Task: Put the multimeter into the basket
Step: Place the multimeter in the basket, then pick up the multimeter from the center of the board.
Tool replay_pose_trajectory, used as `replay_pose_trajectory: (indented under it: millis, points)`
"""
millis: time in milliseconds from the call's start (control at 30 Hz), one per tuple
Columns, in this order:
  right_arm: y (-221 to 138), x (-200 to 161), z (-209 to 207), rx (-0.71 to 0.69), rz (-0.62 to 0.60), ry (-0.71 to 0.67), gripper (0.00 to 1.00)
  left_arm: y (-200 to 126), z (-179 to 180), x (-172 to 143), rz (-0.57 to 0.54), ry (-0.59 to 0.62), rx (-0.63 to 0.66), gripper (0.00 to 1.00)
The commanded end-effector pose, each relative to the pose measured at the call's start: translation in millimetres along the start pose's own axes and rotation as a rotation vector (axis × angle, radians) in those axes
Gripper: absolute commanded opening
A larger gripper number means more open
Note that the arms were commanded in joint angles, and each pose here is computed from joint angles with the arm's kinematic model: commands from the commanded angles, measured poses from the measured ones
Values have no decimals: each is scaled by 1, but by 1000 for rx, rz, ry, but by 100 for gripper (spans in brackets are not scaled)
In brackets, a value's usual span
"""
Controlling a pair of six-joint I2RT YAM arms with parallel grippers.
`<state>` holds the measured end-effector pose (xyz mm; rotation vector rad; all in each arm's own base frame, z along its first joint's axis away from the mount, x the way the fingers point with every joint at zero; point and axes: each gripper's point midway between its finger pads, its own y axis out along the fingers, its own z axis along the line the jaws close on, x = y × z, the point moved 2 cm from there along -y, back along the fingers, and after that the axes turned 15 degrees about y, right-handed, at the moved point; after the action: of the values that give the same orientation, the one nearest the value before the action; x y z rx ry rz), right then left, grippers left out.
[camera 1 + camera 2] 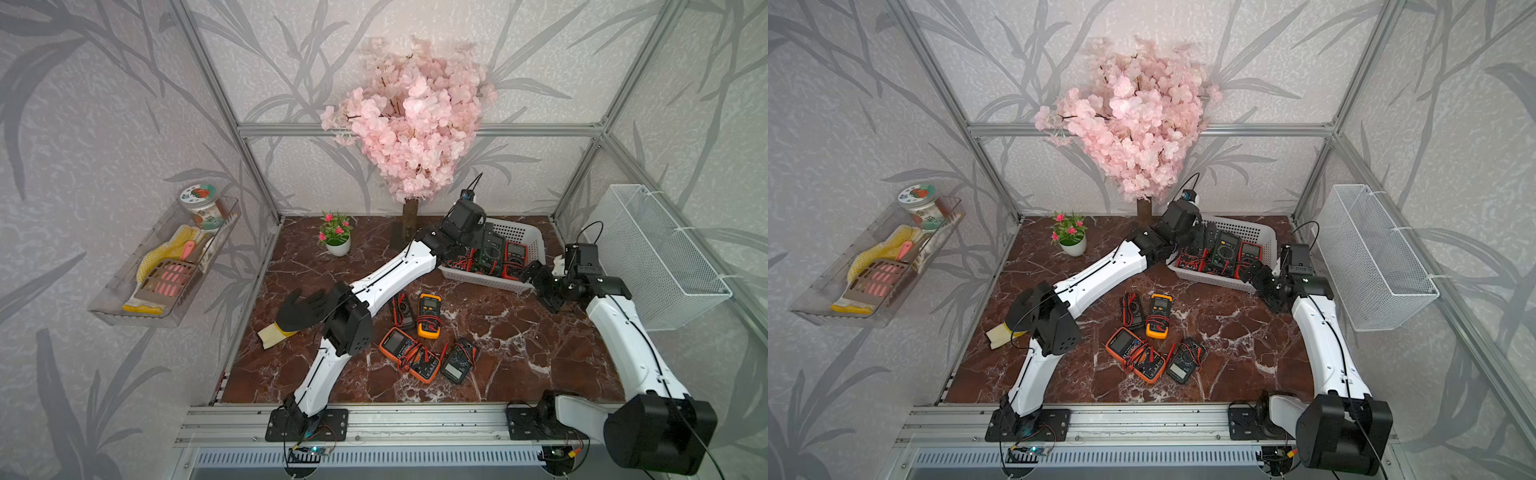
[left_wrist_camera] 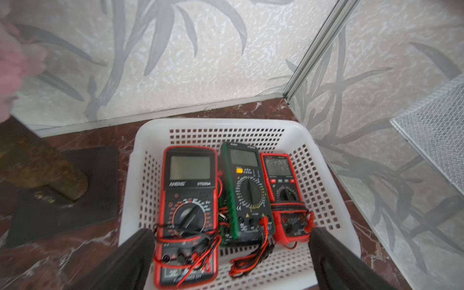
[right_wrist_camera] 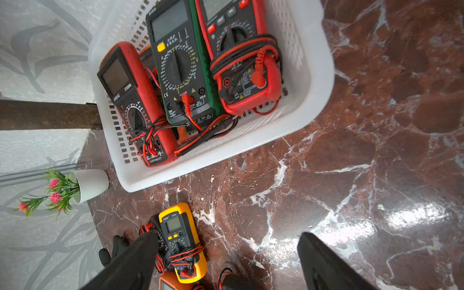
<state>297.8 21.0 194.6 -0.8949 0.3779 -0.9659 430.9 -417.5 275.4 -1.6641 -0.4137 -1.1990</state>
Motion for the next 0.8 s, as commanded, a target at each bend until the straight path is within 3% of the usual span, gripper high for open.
replay_pose_trajectory:
  millis: [0, 333, 767]
  points:
    - [0, -10, 16, 33, 37, -59, 93, -26, 20, -17, 75, 8, 80, 100]
    - [4, -82, 35, 19, 207, -450, 93, -78, 79, -83, 231, -65, 205, 100]
    - [24, -185, 31, 32, 430, -947, 93, -124, 165, -157, 313, -271, 342, 100]
